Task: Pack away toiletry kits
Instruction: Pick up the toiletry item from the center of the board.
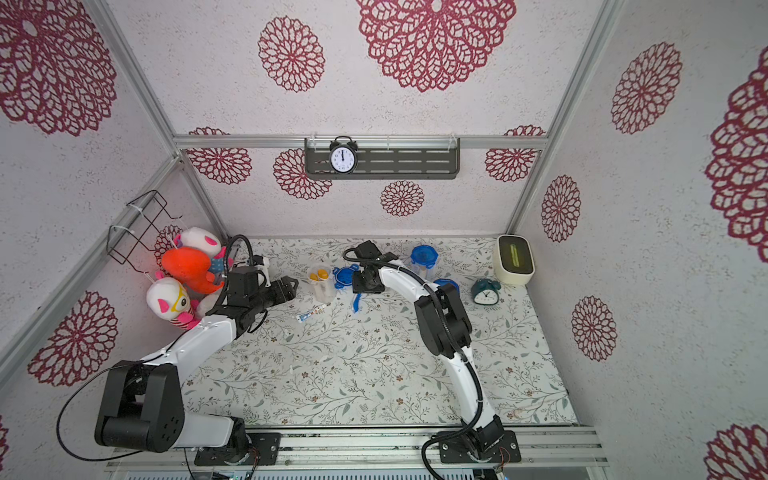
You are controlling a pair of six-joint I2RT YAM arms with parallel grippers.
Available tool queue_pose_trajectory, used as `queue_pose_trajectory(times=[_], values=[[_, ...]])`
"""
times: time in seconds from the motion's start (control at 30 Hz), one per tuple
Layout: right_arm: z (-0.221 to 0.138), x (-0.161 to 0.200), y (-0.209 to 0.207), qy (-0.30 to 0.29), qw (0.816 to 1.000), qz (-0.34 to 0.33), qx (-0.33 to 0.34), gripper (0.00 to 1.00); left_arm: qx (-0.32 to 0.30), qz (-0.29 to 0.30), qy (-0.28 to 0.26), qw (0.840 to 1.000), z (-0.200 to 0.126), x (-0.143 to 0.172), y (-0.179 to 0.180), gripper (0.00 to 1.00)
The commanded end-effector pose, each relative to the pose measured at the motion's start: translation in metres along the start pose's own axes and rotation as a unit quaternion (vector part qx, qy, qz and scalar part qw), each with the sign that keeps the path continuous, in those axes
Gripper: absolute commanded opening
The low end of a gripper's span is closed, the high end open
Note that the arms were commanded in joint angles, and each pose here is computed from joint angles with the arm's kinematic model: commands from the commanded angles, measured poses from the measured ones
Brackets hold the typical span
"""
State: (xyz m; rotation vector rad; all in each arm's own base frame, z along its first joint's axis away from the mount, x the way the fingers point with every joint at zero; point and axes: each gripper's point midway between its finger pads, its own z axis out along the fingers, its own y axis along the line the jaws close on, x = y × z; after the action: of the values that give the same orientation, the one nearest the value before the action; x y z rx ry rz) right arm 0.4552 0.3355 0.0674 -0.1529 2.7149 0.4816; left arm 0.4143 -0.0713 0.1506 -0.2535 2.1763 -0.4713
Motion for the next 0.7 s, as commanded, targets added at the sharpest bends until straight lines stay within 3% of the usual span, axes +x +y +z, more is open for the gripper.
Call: queue_pose_trajectory(times=[0.0, 0.13, 0.33, 0.37, 0.43, 0.47, 0.67], values=[[-0.007, -0.017, 0.009, -0.026, 0.999, 0.035, -0.019, 0.49, 0.003, 0.006, 0.001, 1.0, 0.003, 0.004, 0.003, 0.79], [0.009, -0.015, 0.009, -0.024, 0.999, 0.042, -0.021, 0.41, 0.008, 0.007, 0.002, 1.0, 0.005, 0.01, 0.004, 0.8], [0.027, -0.014, 0.006, -0.018, 0.999, 0.047, -0.017, 0.4, 0.014, 0.008, -0.016, 1.0, 0.009, 0.001, 0.002, 0.83], [0.03, -0.013, 0.006, -0.015, 0.999, 0.046, -0.015, 0.4, 0.018, 0.006, -0.023, 1.0, 0.01, -0.003, 0.0, 0.84], [0.034, -0.011, 0.005, -0.011, 0.999, 0.042, -0.011, 0.37, 0.024, 0.007, -0.031, 0.999, 0.013, -0.011, -0.005, 0.98], [0.035, -0.009, 0.004, -0.009, 0.999, 0.04, -0.007, 0.35, 0.025, 0.007, -0.034, 0.999, 0.016, -0.017, -0.006, 0.98], [0.035, 0.004, -0.018, -0.001, 0.998, 0.012, 0.066, 0.29, 0.017, 0.007, -0.012, 1.0, 0.039, -0.029, -0.011, 0.98]])
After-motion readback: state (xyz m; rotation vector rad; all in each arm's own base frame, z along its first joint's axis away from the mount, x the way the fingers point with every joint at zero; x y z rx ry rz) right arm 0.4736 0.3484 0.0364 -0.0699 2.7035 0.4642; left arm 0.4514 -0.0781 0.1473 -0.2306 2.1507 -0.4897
